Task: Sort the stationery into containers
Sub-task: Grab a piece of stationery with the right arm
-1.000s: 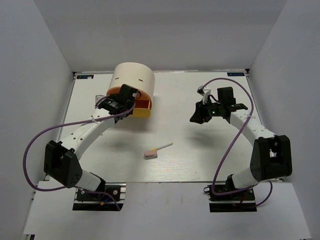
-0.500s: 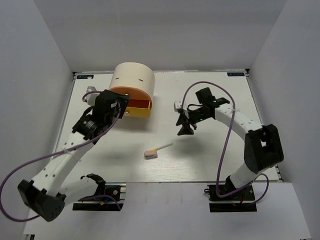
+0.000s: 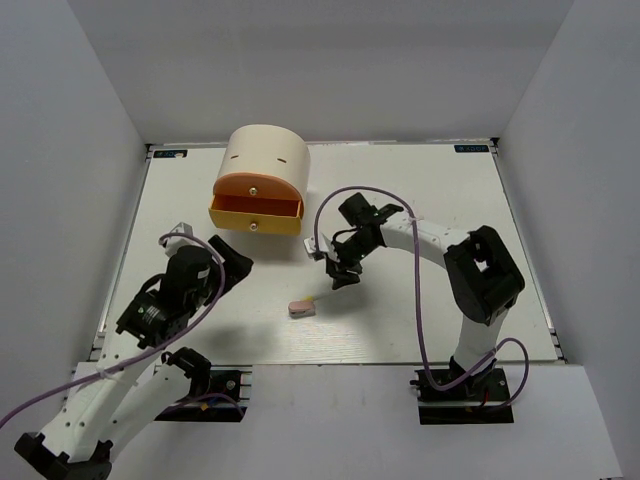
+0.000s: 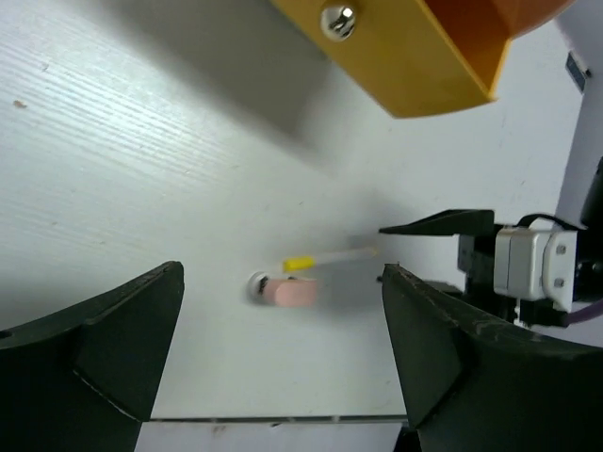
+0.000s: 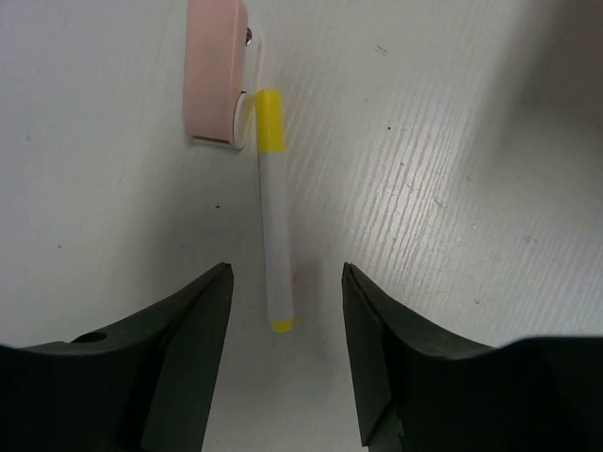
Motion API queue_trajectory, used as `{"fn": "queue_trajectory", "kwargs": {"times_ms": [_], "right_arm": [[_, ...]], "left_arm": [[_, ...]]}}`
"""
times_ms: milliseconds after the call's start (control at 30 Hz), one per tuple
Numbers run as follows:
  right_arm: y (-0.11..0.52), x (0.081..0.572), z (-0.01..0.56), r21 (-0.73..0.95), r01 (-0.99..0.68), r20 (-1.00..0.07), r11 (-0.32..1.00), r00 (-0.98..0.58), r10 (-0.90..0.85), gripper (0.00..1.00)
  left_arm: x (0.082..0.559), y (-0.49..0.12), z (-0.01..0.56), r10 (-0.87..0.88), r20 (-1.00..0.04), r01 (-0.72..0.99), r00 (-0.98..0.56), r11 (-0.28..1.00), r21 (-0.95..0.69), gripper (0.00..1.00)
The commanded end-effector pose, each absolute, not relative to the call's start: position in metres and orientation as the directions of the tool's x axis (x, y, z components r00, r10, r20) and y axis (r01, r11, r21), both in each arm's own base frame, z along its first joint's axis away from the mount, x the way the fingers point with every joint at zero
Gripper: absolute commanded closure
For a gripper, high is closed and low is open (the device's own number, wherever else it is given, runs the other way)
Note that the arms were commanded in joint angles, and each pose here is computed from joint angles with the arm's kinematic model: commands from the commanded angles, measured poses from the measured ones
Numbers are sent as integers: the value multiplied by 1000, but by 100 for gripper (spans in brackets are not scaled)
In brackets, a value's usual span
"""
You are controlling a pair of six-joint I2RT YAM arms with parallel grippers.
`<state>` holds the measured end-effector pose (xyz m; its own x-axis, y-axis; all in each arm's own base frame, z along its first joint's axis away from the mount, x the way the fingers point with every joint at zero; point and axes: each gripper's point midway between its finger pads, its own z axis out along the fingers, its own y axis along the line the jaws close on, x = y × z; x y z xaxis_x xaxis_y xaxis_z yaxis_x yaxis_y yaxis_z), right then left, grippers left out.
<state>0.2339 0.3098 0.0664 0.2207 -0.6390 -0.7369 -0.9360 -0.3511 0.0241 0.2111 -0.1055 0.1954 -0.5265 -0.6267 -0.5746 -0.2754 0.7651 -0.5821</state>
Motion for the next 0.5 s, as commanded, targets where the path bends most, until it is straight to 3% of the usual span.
{"fn": "queue_trajectory", "kwargs": {"times_ms": [0,233,467], "right_arm": [[308,238,56,-18,-941,-688,-338,258,-678,45],[316,241,31,-63,-944,-607,-324,294,-739,48],[318,241,11,-97,-946,-547,-310,311,-777,57]], "left_arm": [[198,-101,189,-609,-574,-269,-547,777,-569,3],[191,-97,172,-596,-566,-291,-569,790,-539,2],[186,-96,159,-589,-557,-297,-586,795,-528,2]]}}
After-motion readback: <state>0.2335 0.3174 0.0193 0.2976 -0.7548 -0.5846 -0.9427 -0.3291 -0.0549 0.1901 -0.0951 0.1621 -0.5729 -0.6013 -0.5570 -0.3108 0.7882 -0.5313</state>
